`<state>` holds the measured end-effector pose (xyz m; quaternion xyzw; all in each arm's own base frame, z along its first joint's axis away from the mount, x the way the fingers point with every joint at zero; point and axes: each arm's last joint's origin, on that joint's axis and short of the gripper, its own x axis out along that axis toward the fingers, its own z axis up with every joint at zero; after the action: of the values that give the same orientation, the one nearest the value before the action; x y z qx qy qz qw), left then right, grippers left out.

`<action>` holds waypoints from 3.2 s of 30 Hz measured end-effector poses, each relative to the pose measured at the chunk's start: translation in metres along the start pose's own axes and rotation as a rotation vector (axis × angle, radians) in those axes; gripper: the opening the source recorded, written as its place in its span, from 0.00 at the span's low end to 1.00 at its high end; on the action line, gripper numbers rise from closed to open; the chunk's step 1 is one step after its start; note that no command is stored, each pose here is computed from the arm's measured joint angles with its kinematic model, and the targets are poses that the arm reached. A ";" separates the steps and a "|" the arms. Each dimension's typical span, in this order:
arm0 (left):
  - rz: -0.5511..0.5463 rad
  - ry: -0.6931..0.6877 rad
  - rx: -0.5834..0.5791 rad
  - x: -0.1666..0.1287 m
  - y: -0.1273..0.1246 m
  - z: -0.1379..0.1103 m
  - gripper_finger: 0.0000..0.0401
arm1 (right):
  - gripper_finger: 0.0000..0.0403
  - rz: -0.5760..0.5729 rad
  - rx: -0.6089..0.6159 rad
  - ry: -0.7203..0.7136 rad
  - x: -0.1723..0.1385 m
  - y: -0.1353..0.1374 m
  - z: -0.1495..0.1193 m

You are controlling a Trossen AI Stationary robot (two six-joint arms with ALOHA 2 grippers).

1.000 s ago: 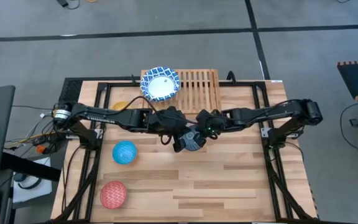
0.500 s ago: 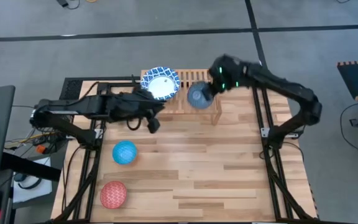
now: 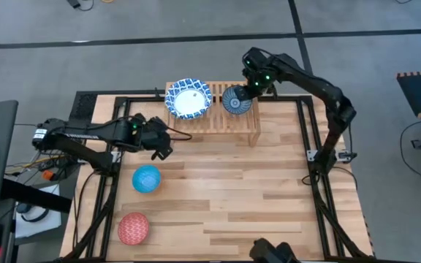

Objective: Place and stack bowls onto a shelf
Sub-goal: Put the red blue patterned bowl on the shelf, then stack the blue yellow patterned bowl on top of the red blue patterned bowl on the shelf

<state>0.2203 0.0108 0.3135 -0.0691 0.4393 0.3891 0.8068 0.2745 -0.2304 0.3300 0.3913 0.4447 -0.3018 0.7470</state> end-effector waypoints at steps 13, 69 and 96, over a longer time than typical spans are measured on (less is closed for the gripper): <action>-0.003 -0.037 -0.147 0.008 0.037 -0.021 0.39 | 0.51 0.027 0.037 0.021 0.001 -0.005 0.007; 0.087 0.257 -0.502 0.080 0.076 -0.060 0.39 | 0.62 0.167 -0.118 -0.336 -0.122 0.031 -0.052; 0.265 0.389 -0.829 0.120 0.164 -0.068 0.39 | 0.62 0.105 -0.197 -0.304 -0.120 0.030 -0.057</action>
<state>0.1000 0.1611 0.2191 -0.3999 0.3950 0.6111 0.5574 0.2229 -0.1542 0.4307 0.2890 0.3332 -0.2729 0.8550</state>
